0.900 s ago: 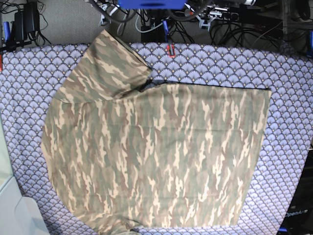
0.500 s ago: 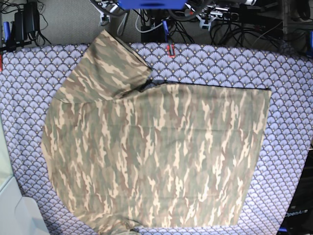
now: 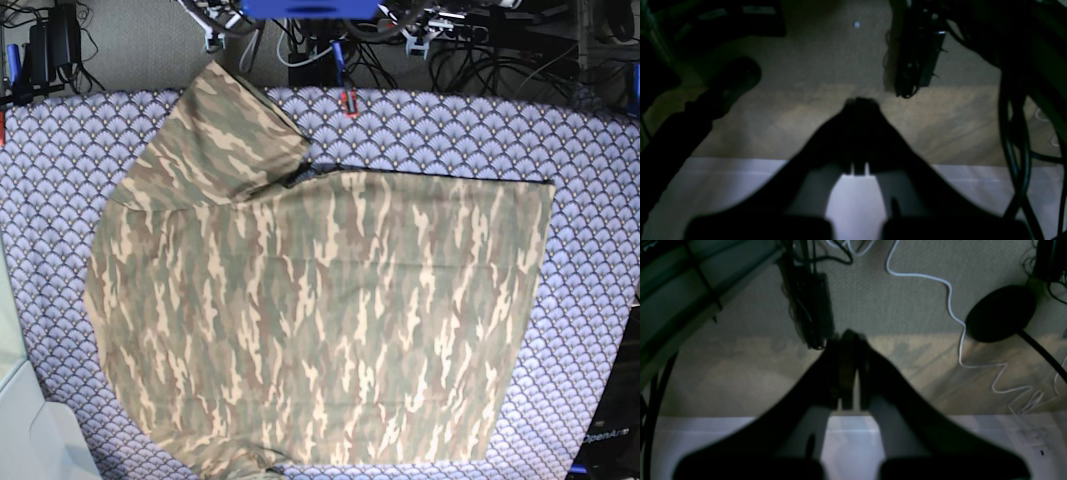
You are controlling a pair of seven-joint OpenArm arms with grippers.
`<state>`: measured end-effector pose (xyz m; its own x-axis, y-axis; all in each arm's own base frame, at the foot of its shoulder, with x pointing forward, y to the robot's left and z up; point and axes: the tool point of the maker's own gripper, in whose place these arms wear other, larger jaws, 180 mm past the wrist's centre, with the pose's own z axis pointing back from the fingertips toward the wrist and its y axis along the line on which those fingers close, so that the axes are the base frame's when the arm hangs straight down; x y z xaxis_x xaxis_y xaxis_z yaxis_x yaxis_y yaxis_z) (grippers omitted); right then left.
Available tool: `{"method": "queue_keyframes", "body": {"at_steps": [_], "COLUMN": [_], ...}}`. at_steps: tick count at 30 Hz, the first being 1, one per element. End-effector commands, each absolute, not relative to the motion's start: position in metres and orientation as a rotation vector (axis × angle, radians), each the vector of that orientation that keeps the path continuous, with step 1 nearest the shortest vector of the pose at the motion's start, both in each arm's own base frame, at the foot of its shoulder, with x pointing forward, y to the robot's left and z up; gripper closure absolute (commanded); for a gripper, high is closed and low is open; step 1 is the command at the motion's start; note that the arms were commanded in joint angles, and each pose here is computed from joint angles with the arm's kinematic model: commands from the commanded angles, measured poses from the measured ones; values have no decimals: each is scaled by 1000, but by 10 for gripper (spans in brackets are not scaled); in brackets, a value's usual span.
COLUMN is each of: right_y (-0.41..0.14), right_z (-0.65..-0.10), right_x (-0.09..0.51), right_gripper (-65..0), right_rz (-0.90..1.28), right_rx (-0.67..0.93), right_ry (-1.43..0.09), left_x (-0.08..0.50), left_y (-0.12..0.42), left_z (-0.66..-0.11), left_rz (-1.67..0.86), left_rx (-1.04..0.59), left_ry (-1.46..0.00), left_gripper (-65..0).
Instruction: Fold the T-shirt properly
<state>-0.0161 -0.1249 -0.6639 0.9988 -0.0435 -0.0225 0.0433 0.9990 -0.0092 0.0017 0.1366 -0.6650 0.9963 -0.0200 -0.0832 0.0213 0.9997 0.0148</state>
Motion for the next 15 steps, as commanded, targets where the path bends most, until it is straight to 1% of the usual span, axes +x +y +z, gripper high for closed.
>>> {"method": "queue_keyframes", "body": {"at_steps": [1,5,15], "right_y": [-121,-122,-123], "right_z": [-664,-662,-660], "right_x": [-18,-6,-6], "right_gripper": [0,0,0], "right_rz": [-46,-47,-47], "right_rx": [4,3,1], "right_ry": [39,39,47], "left_x": [0,0,0], "left_y": [136,137,137], "left_z": [-665,-665,-665], "left_rz": [-22,-22,-22], "left_rx": [15,16,16], "left_ry": [86,86,84], "left_gripper": [-3,-3,-3]}}
